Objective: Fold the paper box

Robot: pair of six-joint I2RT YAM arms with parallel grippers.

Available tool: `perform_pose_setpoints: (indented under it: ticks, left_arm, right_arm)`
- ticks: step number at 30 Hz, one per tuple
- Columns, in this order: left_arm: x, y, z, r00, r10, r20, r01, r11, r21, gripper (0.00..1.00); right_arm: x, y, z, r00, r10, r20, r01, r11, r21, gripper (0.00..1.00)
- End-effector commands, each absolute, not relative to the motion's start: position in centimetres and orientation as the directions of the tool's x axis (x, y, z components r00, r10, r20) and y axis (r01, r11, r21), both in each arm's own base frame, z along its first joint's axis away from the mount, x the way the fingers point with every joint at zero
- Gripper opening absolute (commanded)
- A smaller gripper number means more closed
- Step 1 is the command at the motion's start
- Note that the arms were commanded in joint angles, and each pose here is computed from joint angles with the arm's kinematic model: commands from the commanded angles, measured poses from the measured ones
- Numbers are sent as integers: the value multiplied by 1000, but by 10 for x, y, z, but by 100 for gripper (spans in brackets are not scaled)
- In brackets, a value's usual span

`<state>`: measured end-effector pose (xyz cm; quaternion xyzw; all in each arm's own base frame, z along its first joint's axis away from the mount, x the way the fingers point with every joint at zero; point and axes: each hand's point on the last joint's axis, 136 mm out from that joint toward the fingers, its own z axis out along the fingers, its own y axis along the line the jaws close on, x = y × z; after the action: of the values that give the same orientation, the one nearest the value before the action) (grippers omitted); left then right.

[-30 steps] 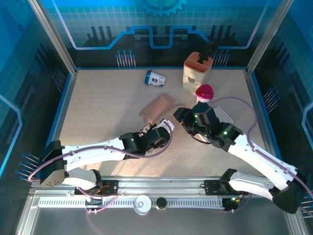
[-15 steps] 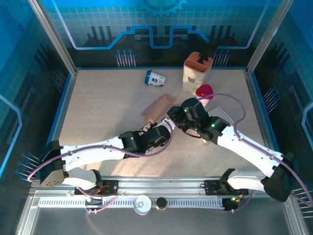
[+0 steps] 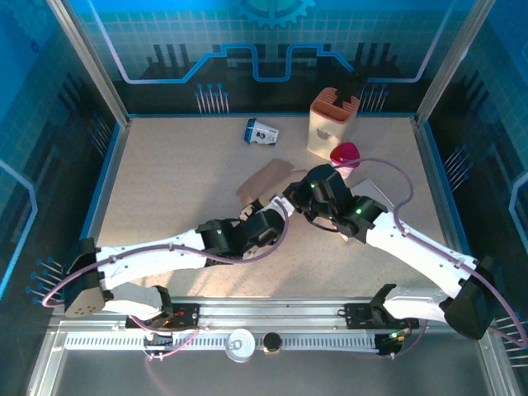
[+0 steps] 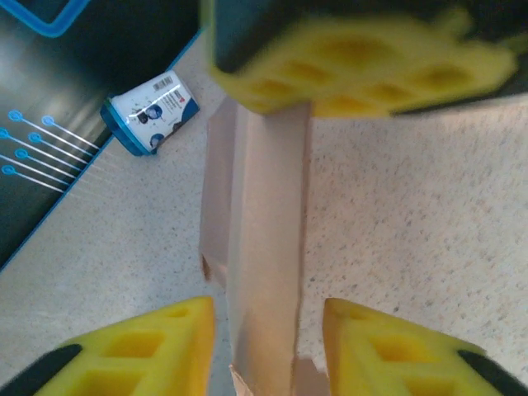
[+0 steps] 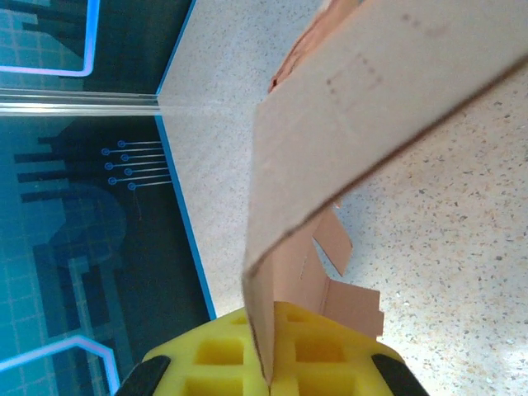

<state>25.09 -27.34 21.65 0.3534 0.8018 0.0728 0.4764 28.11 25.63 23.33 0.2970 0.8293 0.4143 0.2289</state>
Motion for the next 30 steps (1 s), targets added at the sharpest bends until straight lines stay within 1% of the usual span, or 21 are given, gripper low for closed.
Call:
perform_pose_setpoints:
  ticks: [1, 3, 4, 6, 9, 12, 15, 17, 19, 22, 24, 26, 30]
  left_arm:
    - [236, -266, 282, -282, 436, -855, 482, 834, 267, 48]
    - [225, -256, 305, -292, 322, -900, 492, 858, 148, 50]
    - [221, -249, 315, -304, 261, -916, 484, 870, 87, 53]
    - [216, -231, 333, -339, 156, -928, 450, 893, -14, 55]
    - [212, -207, 349, -404, 38, -914, 389, 911, -134, 54]
    - [211, -185, 357, -454, -77, -887, 342, 905, -253, 52]
    - [210, -169, 360, -501, -154, -851, 316, 884, -346, 51]
    - [213, -166, 355, -542, -164, -824, 303, 877, -373, 51]
    - [217, -167, 344, -596, -157, -787, 287, 875, -391, 51]
    - [221, -179, 323, -668, -141, -730, 286, 857, -428, 51]
    - [222, -188, 309, -702, -135, -699, 284, 847, -449, 53]
    - [223, -197, 299, -729, -143, -669, 281, 829, -483, 51]
    - [219, -232, 286, -776, -149, -613, 321, 744, -586, 46]
  right_arm:
    - [282, 250, 266, -693, 706, -146, 247, 422, 872, 0]
    - [278, 247, 276, -689, 707, -158, 232, 421, 877, 0]
    - [276, 246, 283, -688, 706, -166, 224, 424, 877, 0]
    - [269, 244, 293, -686, 705, -180, 214, 432, 876, 0]
    - [252, 237, 304, -666, 723, -182, 224, 427, 876, 0]
    - [229, 228, 311, -638, 751, -170, 251, 411, 876, 0]
    - [218, 227, 313, -610, 783, -118, 309, 373, 875, 0]
    - [223, 230, 312, -590, 802, -95, 351, 360, 864, 0]
    - [242, 239, 305, -578, 813, -72, 370, 339, 865, 0]
    - [271, 262, 281, -585, 810, 32, 425, 272, 863, 0]
    - [286, 273, 267, -592, 802, 76, 448, 249, 858, 0]
    - [295, 283, 254, -592, 797, 121, 477, 225, 850, 0]
    - [300, 283, 242, -567, 815, 120, 503, 227, 834, 0]
